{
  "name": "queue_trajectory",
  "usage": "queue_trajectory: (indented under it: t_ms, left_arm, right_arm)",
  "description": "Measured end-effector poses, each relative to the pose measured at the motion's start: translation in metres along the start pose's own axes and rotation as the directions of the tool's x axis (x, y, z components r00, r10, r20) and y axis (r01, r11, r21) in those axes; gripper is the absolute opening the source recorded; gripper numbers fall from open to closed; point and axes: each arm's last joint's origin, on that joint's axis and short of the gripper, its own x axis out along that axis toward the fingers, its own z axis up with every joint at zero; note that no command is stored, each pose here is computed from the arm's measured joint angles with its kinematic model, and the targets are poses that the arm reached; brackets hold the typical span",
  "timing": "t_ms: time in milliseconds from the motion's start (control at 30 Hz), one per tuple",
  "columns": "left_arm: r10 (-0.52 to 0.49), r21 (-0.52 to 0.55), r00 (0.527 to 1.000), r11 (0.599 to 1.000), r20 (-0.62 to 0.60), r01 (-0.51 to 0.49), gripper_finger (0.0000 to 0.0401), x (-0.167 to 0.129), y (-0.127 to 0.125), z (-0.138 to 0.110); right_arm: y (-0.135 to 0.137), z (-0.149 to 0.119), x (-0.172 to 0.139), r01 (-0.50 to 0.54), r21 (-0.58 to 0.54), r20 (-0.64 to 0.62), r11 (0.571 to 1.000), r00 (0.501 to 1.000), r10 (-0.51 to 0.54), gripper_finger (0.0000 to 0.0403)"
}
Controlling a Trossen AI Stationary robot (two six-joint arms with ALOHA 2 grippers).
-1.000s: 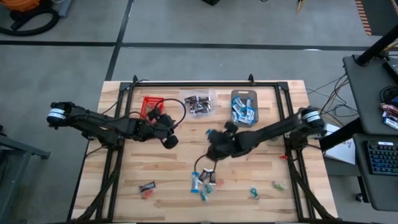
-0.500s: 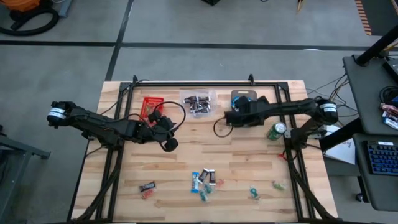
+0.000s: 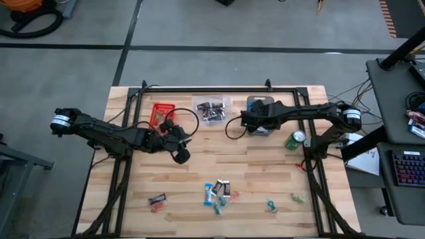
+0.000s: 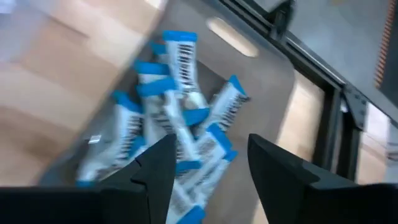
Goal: Sort candy
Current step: Put the black chocolate bar into the transparent bin
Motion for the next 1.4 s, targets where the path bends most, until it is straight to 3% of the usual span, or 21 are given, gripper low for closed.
queue_trajectory:
  t_ms: [267, 433, 567, 700, 933, 1100, 1233, 1400]
  left_arm:
    - [-0.236, -0.001, 0.968, 0.972, -0.090, 0.237, 0.0093, -0.007, -0.015, -0.006]
    - [-0.302, -0.044, 0.948, 0.953, -0.104, 0.299, 0.0093, -0.017, -0.029, -0.012]
    - [-0.402, -0.103, 0.903, 0.915, -0.149, 0.391, 0.0093, -0.027, -0.044, -0.021]
    - [-0.495, -0.182, 0.844, 0.867, -0.204, 0.464, 0.0093, -0.039, -0.059, -0.031]
    - [-0.577, -0.312, 0.776, 0.809, -0.255, 0.499, 0.0093, -0.062, -0.078, -0.047]
    - [-0.619, -0.386, 0.728, 0.774, -0.296, 0.502, 0.0093, -0.082, -0.092, -0.057]
    - [-0.587, -0.375, 0.715, 0.804, -0.379, 0.462, 0.0093, -0.093, -0.103, -0.065]
    - [-0.426, -0.281, 0.732, 0.904, -0.533, 0.321, 0.0093, -0.092, -0.117, -0.077]
  right_arm:
    - [0.025, -0.015, -0.049, -0.148, -0.110, 0.101, 0.983, 0.982, 0.159, 0.0189]
    - [0.046, -0.031, -0.080, -0.271, -0.171, 0.169, 0.947, 0.939, 0.299, 0.0186]
    - [0.060, -0.044, -0.095, -0.379, -0.247, 0.171, 0.892, 0.889, 0.425, 0.0185]
    - [0.066, -0.053, -0.105, -0.418, -0.291, 0.181, 0.861, 0.859, 0.478, 0.0184]
    - [0.068, -0.057, -0.108, -0.429, -0.323, 0.172, 0.844, 0.850, 0.498, 0.0183]
    - [0.073, -0.065, -0.113, -0.527, -0.346, 0.060, 0.776, 0.813, 0.579, 0.0183]
    - [0.075, -0.074, -0.119, -0.548, -0.373, 0.036, 0.748, 0.798, 0.602, 0.0183]
    - [0.076, -0.077, -0.121, -0.556, -0.378, 0.038, 0.740, 0.790, 0.612, 0.0183]
